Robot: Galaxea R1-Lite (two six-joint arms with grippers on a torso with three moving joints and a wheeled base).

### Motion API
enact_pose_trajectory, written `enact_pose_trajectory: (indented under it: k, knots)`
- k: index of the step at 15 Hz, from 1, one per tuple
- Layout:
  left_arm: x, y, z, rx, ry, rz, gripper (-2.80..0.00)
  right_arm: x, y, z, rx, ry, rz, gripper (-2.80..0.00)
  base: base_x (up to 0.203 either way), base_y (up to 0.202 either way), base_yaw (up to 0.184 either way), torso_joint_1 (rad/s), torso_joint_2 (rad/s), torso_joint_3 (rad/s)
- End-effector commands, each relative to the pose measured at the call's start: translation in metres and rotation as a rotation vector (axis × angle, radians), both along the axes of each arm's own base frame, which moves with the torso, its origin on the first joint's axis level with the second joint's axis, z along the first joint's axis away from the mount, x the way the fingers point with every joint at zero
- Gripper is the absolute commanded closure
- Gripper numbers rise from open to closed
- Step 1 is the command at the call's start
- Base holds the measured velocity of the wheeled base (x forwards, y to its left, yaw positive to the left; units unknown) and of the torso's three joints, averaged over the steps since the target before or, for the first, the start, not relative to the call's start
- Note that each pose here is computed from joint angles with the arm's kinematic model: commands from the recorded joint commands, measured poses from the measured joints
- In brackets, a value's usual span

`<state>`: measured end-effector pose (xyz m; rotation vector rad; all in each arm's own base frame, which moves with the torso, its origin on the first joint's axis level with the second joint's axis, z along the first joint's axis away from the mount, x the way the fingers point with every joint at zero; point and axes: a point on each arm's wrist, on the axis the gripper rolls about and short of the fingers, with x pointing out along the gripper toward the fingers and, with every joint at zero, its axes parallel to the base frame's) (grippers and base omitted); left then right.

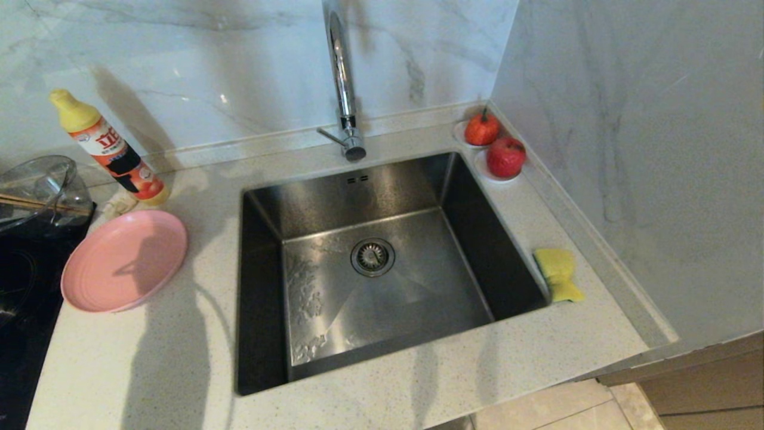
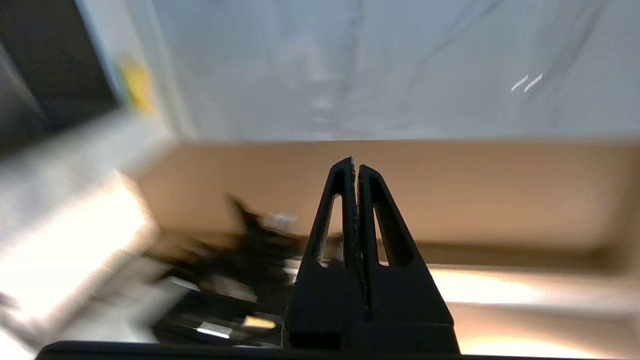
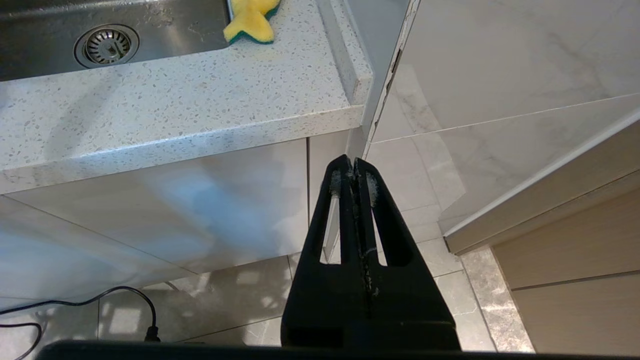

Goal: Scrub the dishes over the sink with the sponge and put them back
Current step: Place the bowl on the plate

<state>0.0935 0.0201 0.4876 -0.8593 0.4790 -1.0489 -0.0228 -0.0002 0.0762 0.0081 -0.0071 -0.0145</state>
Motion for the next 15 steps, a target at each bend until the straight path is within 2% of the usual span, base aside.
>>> enact_pose_trajectory:
  k: [1,6,10,11,13,14,15]
  knots:
    - [0.001,0.001,-0.003,0.125,-0.232,0.02,0.0,0.0,0.0,0.0,0.0,0.001,0.0,0.0,0.0,0.0,0.0,0.0,0.0,0.0]
    - [0.003,0.004,-0.007,0.337,-0.645,0.055,0.0,0.0,0.0,0.0,0.0,0.001,0.0,0.0,0.0,0.0,0.0,0.0,0.0,0.0]
    - [0.011,0.008,-0.014,0.58,-1.122,0.077,0.0,0.0,0.0,0.0,0.0,0.001,0.001,0.0,0.0,0.0,0.0,0.0,0.0,0.0]
    - [0.014,0.009,-0.017,0.609,-1.185,0.077,0.0,0.0,0.0,0.0,0.0,0.001,-0.001,0.0,0.0,0.0,0.0,0.0,0.0,0.0]
    - [0.018,0.007,-0.02,0.581,-1.191,0.059,0.0,0.0,0.0,0.0,0.0,0.002,-0.001,0.0,0.0,0.0,0.0,0.0,0.0,0.0]
    - [0.021,0.007,-0.019,0.518,-1.196,0.113,0.0,0.0,0.0,0.0,0.0,0.001,0.001,0.0,0.0,0.0,0.0,0.0,0.0,0.0]
    - [0.025,0.007,-0.018,0.436,-1.155,0.177,0.0,0.0,0.0,0.0,0.001,0.001,-0.001,0.0,0.0,0.0,0.0,0.0,0.0,0.0]
